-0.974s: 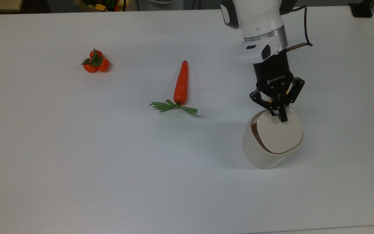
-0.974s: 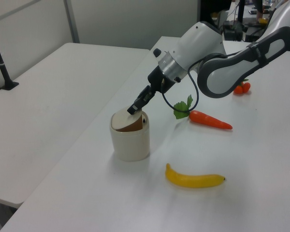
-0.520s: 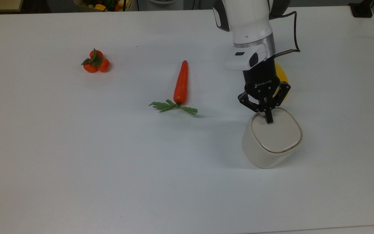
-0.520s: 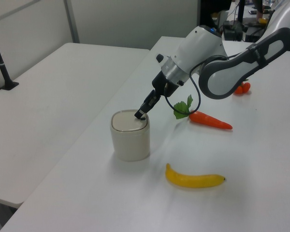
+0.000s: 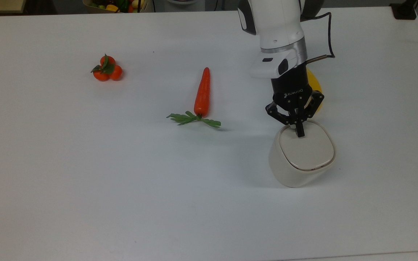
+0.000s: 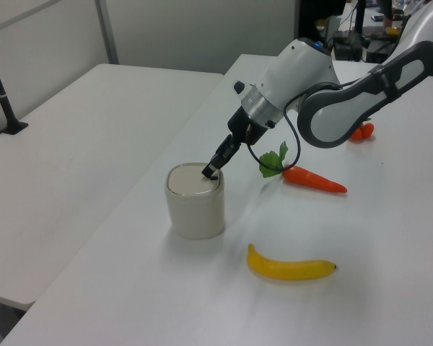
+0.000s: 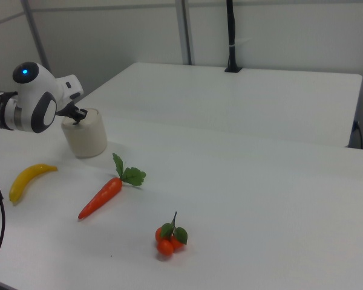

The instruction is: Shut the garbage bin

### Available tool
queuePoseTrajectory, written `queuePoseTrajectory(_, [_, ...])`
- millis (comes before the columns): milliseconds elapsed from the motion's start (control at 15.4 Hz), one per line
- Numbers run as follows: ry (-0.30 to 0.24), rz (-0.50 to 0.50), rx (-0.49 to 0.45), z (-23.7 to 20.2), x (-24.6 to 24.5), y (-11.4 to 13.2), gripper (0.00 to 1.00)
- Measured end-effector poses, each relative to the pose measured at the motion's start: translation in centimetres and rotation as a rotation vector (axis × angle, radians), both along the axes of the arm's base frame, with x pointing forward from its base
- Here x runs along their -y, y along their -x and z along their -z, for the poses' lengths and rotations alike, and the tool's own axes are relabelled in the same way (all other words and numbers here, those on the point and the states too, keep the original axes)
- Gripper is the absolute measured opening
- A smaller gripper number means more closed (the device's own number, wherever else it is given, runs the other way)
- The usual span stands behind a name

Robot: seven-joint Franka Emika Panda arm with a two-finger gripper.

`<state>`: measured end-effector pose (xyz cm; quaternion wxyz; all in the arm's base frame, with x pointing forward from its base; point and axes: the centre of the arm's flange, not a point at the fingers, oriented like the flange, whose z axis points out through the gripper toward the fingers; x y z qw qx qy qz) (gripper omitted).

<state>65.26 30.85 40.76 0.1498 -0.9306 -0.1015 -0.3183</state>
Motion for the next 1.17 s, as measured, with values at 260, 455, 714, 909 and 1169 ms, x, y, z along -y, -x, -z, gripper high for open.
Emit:
queuePoseTrajectory(260, [0.014,0.000,-0.043,-0.7,0.6,0.1,0.01])
queuePoseTrajectory(455, [0.033,0.005,-0.102,-3.6,2.2,0.5,0.01])
queuePoseTrajectory(714, [0.061,0.021,-0.191,-8.6,5.7,1.7,0.02])
queuePoseTrajectory(909, [0.091,0.028,-0.282,-11.9,8.3,3.3,0.10])
queuePoseTrajectory(1169, [0.142,0.024,-0.435,-16.6,11.5,7.3,0.50])
